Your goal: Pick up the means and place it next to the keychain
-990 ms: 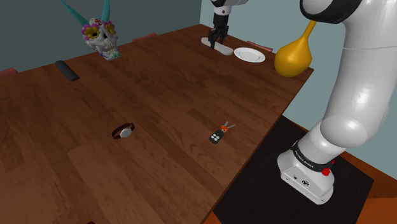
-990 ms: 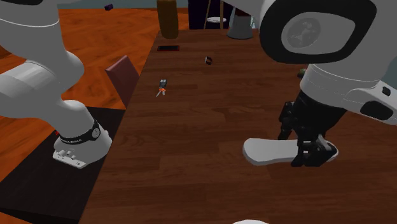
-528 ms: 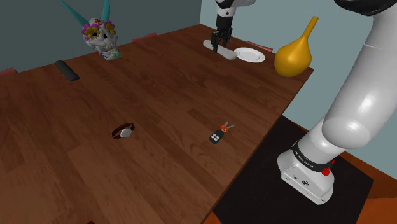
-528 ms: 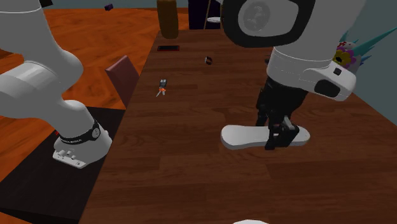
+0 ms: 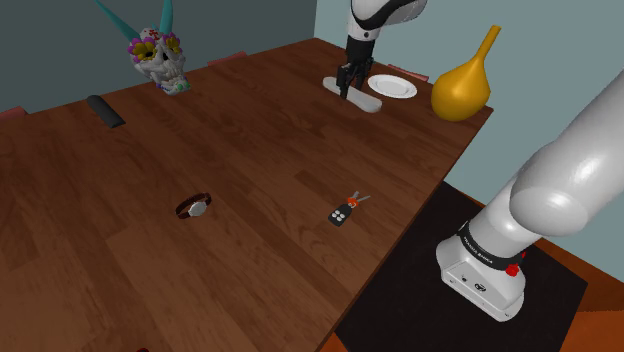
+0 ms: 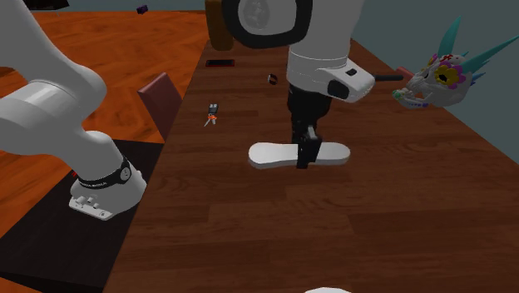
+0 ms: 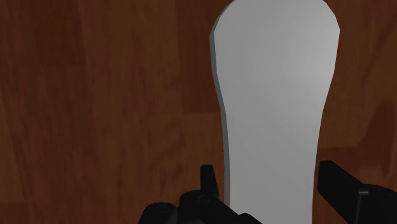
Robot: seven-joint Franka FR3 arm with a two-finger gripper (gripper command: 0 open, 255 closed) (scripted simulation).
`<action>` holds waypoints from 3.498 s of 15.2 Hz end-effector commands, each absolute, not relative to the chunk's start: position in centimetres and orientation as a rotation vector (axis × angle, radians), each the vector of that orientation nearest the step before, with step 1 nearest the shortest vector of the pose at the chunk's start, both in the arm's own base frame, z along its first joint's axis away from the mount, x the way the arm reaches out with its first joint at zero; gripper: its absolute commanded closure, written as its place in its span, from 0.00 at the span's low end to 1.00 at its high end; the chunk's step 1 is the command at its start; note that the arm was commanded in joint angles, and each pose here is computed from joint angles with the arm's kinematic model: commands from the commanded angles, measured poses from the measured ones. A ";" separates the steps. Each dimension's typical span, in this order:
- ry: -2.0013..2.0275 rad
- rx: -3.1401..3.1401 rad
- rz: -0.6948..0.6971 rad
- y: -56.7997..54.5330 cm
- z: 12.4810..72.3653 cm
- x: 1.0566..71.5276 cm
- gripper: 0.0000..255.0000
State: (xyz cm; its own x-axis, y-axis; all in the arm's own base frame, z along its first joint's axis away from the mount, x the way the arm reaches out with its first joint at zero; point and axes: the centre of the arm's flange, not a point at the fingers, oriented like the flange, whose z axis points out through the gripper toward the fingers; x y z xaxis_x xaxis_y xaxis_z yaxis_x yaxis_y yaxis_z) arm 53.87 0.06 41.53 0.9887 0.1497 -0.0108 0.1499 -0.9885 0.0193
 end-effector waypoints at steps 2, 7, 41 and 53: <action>0.234 3.112 -0.014 2.2 41.9 50.3 1.00; 0.234 3.112 -0.014 5.6 41.9 44.7 1.00; 0.234 3.112 -0.014 14.4 34.3 30.1 1.00; 0.234 3.112 -0.014 14.5 39.3 30.1 0.00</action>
State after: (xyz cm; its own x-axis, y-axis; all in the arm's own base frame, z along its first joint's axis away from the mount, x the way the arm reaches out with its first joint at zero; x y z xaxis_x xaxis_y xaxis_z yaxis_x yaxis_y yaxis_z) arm 30.08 14.46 38.87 0.9887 0.1495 -0.0089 0.1496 -0.9886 0.0193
